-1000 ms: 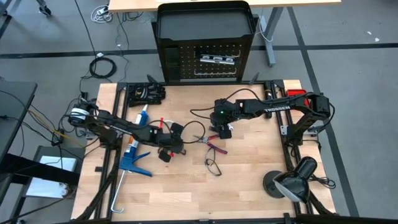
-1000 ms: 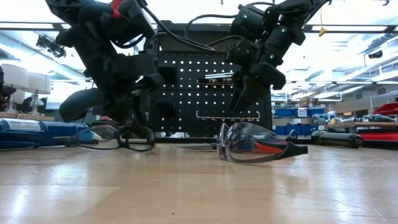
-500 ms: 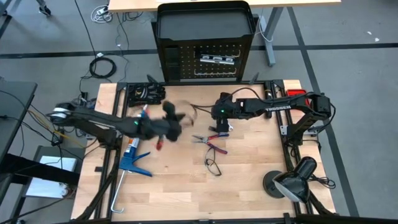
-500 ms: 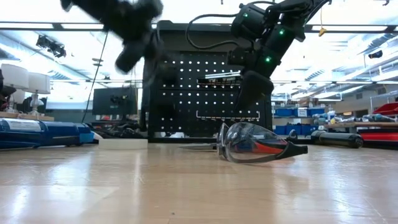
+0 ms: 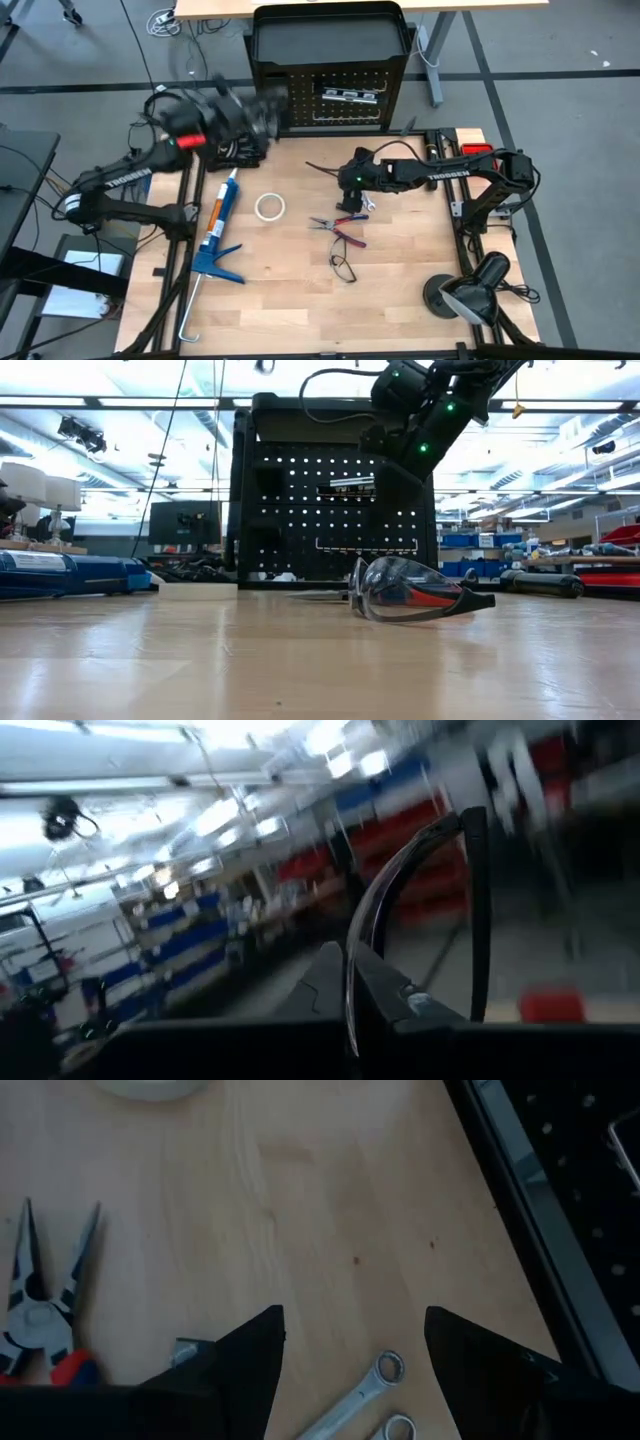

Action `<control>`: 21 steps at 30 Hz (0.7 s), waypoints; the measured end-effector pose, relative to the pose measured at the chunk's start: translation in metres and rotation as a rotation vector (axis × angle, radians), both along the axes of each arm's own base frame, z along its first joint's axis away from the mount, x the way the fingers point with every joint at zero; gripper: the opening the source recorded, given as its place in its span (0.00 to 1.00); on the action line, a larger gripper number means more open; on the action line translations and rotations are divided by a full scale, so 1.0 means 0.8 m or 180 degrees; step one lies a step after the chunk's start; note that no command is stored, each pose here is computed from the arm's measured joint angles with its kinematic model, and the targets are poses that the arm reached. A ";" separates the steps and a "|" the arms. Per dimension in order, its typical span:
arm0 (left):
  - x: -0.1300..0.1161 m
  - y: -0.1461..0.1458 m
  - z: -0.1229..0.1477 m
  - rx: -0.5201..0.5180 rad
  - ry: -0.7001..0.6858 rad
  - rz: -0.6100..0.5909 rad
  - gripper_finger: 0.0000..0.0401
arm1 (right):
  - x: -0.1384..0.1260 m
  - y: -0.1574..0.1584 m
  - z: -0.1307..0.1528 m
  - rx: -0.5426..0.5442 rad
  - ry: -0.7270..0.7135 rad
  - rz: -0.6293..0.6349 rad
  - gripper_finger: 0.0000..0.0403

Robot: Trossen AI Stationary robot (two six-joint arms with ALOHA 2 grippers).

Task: Hang tools onto peg board
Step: Put the top safety goggles on the peg board bin

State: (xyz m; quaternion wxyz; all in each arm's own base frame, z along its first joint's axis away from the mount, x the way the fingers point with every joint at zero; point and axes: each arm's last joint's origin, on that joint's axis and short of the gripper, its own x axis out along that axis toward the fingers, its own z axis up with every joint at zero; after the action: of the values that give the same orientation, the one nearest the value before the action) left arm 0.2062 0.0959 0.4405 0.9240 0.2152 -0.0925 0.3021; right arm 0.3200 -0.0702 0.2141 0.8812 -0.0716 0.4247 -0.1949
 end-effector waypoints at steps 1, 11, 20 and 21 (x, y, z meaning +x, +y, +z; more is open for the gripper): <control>-0.004 0.007 0.013 -0.0042 -0.0124 0.0005 0.00 | 0.001 0.001 0.001 -0.0009 -0.0031 0.0012 0.62; 0.011 0.076 0.084 -0.0123 -0.0371 0.0177 0.00 | 0.007 0.004 0.004 -0.0060 -0.0178 0.0071 0.62; 0.017 0.143 0.088 0.0053 -0.0332 0.0708 0.00 | 0.009 0.004 0.006 -0.0075 -0.0257 0.0073 0.62; 0.015 0.152 0.086 0.0043 -0.0314 0.0774 0.00 | 0.009 0.004 0.006 -0.0076 -0.0259 0.0072 0.62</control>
State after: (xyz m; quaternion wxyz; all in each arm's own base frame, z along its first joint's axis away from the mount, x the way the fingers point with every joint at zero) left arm 0.2183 0.2174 0.5097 0.8734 0.2159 -0.1130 0.4215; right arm 0.3276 -0.0671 0.2190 0.8990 -0.0790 0.3852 -0.1927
